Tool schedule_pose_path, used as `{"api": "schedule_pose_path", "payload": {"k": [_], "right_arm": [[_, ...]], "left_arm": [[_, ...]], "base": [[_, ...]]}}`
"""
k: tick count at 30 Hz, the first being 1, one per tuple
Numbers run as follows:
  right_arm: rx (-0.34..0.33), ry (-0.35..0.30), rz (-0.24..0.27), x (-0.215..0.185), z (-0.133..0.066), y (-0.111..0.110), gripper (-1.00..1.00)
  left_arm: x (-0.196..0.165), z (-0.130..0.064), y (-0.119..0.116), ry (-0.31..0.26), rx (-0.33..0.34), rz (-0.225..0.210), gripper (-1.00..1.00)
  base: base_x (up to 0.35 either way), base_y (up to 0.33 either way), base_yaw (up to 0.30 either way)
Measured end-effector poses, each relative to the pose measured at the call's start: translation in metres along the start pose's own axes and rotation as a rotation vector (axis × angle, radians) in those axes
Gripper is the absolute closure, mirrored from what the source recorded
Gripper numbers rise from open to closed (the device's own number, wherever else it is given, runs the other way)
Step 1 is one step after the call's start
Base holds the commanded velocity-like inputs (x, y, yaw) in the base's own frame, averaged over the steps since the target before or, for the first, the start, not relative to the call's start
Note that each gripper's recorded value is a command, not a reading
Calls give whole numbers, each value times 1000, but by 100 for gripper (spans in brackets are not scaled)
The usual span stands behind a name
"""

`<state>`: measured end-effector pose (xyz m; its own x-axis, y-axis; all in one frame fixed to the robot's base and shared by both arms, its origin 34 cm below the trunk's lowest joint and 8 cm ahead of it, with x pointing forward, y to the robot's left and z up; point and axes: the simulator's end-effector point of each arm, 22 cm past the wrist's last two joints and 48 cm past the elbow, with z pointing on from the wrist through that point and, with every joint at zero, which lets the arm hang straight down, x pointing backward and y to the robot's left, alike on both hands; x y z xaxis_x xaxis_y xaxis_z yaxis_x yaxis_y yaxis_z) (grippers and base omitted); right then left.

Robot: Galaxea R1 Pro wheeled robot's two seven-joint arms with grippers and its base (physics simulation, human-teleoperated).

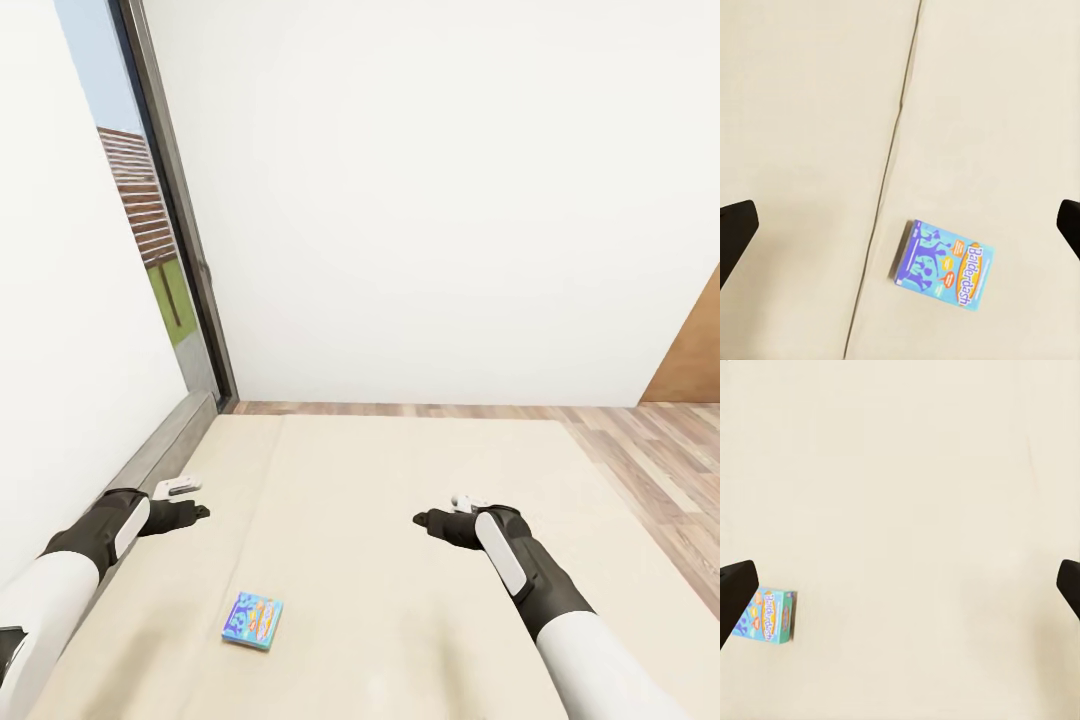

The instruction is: Put all the toys in the child's room - the three board games (two on the bed and one on the table), the two jigsaw puzzles on the table, and the tennis ball on the table - inside the toy box on the table in the child's room.

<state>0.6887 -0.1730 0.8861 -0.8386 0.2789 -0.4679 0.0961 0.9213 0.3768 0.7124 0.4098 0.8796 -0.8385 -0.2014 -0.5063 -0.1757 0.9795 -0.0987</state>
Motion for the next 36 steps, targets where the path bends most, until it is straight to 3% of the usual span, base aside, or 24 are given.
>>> {"api": "schedule_pose_path", "payload": {"k": [4, 8, 10, 11, 14, 16, 19, 25, 36], "right_arm": [[-9, -14, -3, -6, -3, 4, -100], [-79, -95, -26, -39, -23, 30, -100], [-180, -149, -44, -63, -46, 60, -100], [-215, -154, -47, -66, -52, 69, -100], [-410, -134, -36, -57, -76, 109, -100], [-505, -124, -29, -50, -88, 124, -100], [-592, -120, -24, -47, -100, 137, -100], [-614, -139, -11, -55, -109, 123, -100], [-600, -137, 25, -54, -102, 106, -100]], "left_arm": [[0, 0, 1, -1, -1, 0, -100], [0, 0, 1, -2, -2, 1, -100], [0, 0, 1, -2, -2, 1, -100], [0, 0, 1, -2, -2, 1, -100], [0, 0, 1, -1, -2, 3, -100], [0, 0, 0, -1, -1, 4, -100], [0, 0, 0, -1, 0, 4, -100], [4, 1, 0, 7, 0, 3, -100], [19, 10, 3, 42, -4, -4, -100]], "base": [[0, 0, 0], [0, 0, 0], [0, 0, 0], [0, 0, 0], [0, 0, 0], [0, 0, 0], [0, 0, 0], [0, 0, 0], [0, 0, 0]]}}
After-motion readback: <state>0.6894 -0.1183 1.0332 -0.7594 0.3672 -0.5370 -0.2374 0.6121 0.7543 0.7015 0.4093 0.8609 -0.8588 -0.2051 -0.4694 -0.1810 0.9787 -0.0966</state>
